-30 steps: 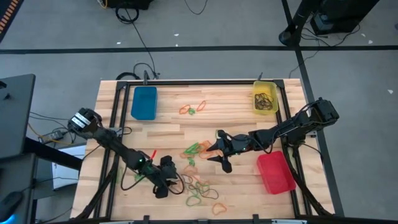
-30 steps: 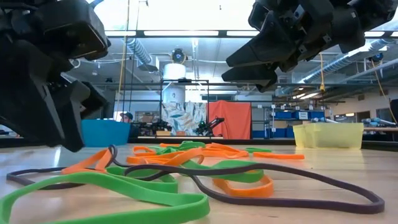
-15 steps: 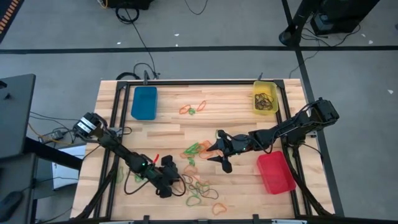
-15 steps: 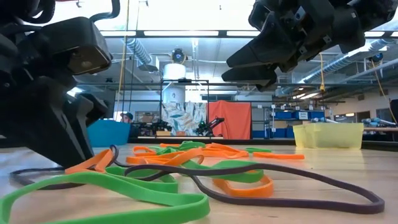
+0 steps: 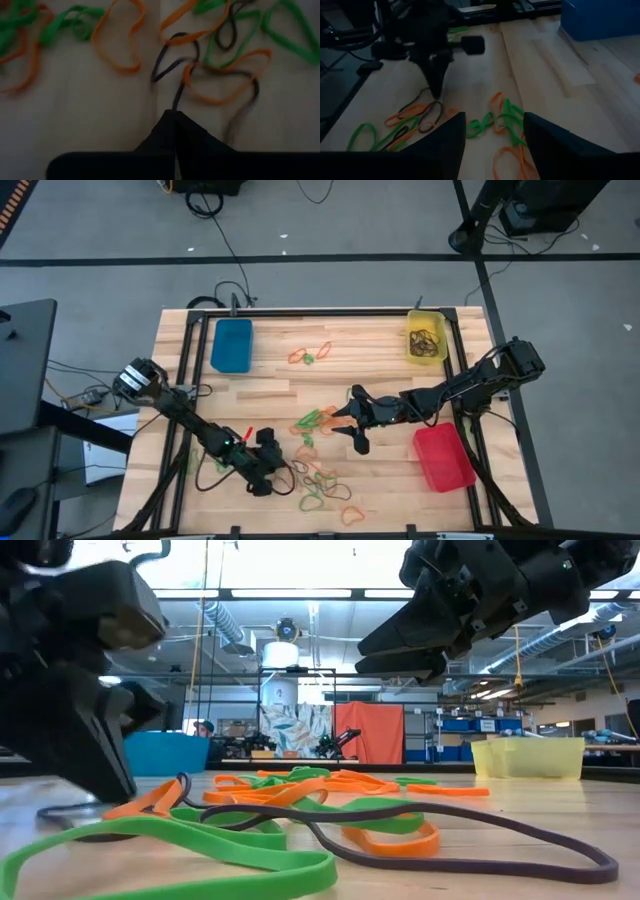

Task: Sort rubber bands into baskets
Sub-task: Put the brown rubber band into the yellow bin

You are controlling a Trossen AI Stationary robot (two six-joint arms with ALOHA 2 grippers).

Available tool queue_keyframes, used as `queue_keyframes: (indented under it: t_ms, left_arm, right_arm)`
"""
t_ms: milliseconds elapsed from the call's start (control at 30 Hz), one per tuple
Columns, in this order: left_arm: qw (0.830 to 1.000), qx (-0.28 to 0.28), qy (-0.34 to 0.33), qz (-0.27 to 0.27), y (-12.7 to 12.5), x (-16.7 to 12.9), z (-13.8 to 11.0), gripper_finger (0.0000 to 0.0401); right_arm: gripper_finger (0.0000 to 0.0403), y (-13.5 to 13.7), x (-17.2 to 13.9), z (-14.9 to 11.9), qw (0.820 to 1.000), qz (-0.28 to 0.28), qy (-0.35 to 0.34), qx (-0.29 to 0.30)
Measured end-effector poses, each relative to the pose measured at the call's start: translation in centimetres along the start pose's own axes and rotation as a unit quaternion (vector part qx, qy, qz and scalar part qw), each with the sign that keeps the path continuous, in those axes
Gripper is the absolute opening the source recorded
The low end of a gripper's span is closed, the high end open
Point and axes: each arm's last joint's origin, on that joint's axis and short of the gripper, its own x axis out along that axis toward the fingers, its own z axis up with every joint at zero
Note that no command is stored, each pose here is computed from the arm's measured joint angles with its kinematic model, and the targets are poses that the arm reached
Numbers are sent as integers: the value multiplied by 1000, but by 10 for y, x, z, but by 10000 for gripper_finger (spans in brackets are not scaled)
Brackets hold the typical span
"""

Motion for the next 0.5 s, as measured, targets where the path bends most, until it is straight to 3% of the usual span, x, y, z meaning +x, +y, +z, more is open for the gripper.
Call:
queue_keyframes:
  t_ms: [200, 500]
  left_arm:
    - [998, 1, -24, 50, 7, -25, 11, 1]
    - [992, 36, -101, 72, 11, -43, 31, 1]
  right_arm:
    - [210, 0, 0, 0, 1000, 0, 0, 2]
    - [211, 2, 0, 2, 1000, 20, -8, 3]
